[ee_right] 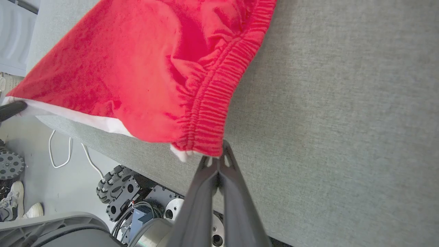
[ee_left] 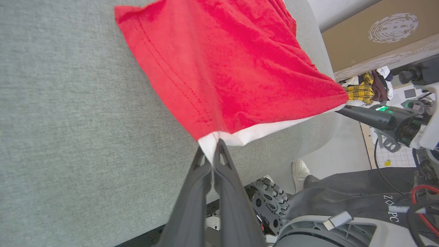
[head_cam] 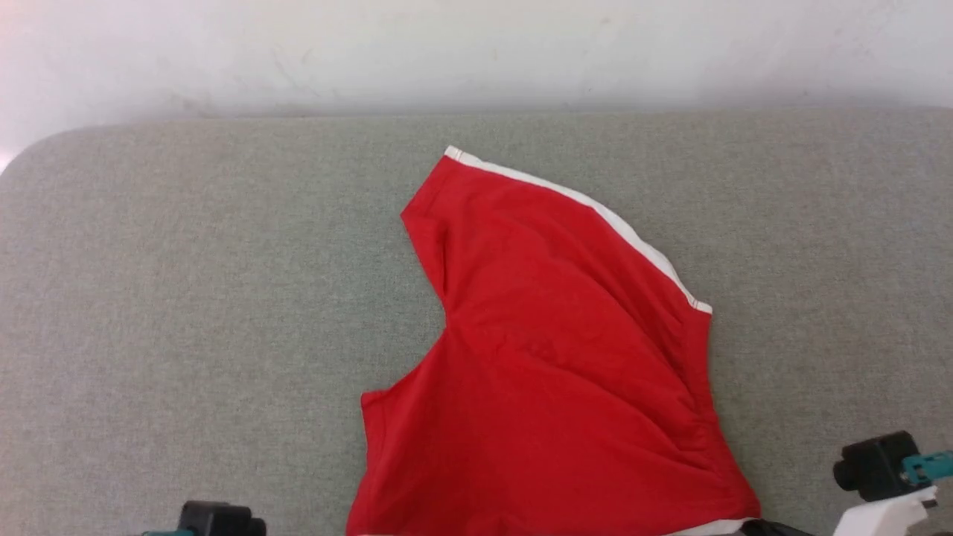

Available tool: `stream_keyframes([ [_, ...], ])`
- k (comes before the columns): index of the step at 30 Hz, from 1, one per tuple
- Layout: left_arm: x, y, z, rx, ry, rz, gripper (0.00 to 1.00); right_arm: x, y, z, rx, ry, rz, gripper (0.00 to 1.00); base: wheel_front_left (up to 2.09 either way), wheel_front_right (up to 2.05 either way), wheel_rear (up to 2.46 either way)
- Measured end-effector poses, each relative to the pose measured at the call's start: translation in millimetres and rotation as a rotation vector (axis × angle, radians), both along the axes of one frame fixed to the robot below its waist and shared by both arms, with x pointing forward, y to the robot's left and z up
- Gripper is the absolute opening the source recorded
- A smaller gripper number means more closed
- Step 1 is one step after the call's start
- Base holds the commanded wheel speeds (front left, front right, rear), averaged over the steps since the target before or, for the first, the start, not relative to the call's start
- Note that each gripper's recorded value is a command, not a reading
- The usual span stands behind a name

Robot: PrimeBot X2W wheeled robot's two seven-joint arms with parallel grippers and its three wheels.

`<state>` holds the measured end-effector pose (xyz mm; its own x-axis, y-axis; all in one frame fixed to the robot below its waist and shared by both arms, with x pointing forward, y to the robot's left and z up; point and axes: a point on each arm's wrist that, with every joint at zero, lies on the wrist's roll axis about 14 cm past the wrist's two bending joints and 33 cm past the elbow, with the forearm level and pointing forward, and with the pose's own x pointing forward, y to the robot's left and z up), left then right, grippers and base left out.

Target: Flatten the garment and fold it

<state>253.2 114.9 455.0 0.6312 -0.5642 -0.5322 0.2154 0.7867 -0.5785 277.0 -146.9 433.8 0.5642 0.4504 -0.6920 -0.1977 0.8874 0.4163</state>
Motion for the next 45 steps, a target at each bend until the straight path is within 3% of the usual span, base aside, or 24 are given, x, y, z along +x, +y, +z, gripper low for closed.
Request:
stream_keyframes([
  [10, 36.7, 9.0, 25.2, 0.039, -0.183, 0.034, 0.00, 17.5, -17.1, 19.6, -0.024, -0.129, -0.084, 0.00, 0.00, 0.00, 0.00],
  [25, 181.1, -3.8, 72.5, 0.186, -0.550, -0.141, 0.00, 93.7, -26.3, 24.0, -0.055, -0.317, -0.187, 0.00, 0.00, 0.00, 0.00],
  [36, 262.2, -40.8, 58.1, 0.261, -0.571, -0.323, 0.00, 128.5, -5.7, -10.8, -0.047, -0.284, -0.168, 0.00, 0.00, 0.00, 0.00],
  [45, 306.5, -52.7, 23.9, 0.310, -0.533, -0.376, 0.00, 135.5, 2.3, -40.0, -0.045, -0.227, -0.153, 0.00, 0.00, 0.00, 0.00],
])
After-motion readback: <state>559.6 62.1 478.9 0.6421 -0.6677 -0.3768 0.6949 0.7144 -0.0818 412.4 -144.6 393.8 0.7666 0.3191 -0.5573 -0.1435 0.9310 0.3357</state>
